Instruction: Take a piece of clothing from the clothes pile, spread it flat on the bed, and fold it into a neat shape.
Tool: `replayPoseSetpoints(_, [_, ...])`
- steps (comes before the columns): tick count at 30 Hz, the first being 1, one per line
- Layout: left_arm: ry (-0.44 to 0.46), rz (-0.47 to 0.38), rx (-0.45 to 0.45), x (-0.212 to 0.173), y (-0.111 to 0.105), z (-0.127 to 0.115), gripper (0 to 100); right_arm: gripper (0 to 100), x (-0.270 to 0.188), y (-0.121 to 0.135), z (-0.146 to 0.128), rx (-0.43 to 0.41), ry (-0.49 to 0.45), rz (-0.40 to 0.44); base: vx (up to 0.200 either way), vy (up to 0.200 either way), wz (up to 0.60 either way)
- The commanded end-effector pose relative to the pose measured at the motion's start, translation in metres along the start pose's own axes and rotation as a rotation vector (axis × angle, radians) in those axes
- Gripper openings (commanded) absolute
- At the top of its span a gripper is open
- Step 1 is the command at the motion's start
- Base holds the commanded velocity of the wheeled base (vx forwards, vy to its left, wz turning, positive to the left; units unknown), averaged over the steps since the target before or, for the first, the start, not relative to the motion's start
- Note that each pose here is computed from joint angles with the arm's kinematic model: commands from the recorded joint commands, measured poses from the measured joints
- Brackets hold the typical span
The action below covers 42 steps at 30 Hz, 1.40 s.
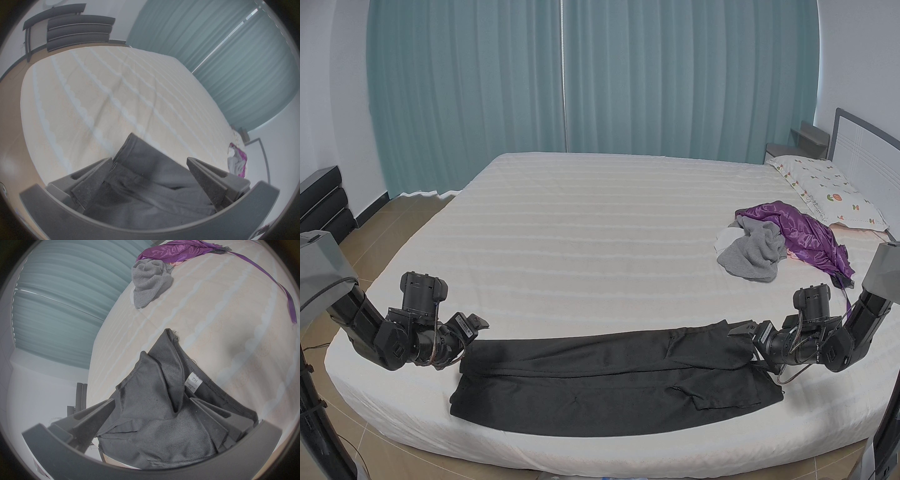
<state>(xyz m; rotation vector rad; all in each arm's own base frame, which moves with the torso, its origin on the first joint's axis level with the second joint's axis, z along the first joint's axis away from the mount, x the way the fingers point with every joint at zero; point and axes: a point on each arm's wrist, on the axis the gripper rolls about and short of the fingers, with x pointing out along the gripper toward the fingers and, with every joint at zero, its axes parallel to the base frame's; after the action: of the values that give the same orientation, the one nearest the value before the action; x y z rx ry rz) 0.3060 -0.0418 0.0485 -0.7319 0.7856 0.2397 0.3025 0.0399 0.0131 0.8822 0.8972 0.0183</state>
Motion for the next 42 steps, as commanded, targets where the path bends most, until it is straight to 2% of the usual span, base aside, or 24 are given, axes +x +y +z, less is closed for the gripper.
replayPoseSetpoints(1, [-0.010,-0.010,-0.041,0.009,-0.001,0.001,100,100,0.001,0.001,-0.002,-0.004,0.006,0.002,0.000,0.000,0.00])
replayPoseSetpoints(6, [0.005,-0.001,-0.049,0.029,0.005,-0.009,100,100,0.001,0.001,-0.002,-0.004,0.005,-0.001,0.000,0.000,0.00])
replayPoseSetpoints(14, [0.018,0.010,-0.037,0.027,0.007,-0.012,100,100,0.001,0.001,-0.002,-0.004,0.005,-0.001,0.000,0.000,0.00])
replayPoseSetpoints(18, [0.023,0.016,0.002,0.018,0.009,-0.012,100,100,0.001,0.000,-0.002,-0.003,0.006,-0.002,0.000,0.000,0.00])
replayPoseSetpoints(21, [0.050,0.044,0.068,0.011,0.013,-0.016,100,100,0.001,0.000,-0.002,-0.003,0.007,-0.003,0.000,0.000,0.00])
replayPoseSetpoints(32, [0.082,0.075,0.129,-0.002,0.015,-0.016,100,100,0.001,0.001,-0.002,-0.003,0.007,-0.001,0.000,0.000,0.00])
replayPoseSetpoints(36, [0.061,0.052,0.113,0.001,0.010,-0.011,100,100,0.002,0.000,-0.003,-0.003,0.010,-0.002,0.000,0.000,0.00])
replayPoseSetpoints(42, [-0.007,-0.040,0.013,0.017,-0.002,-0.011,100,100,0.002,0.000,-0.002,-0.004,0.009,-0.001,0.000,0.000,0.00])
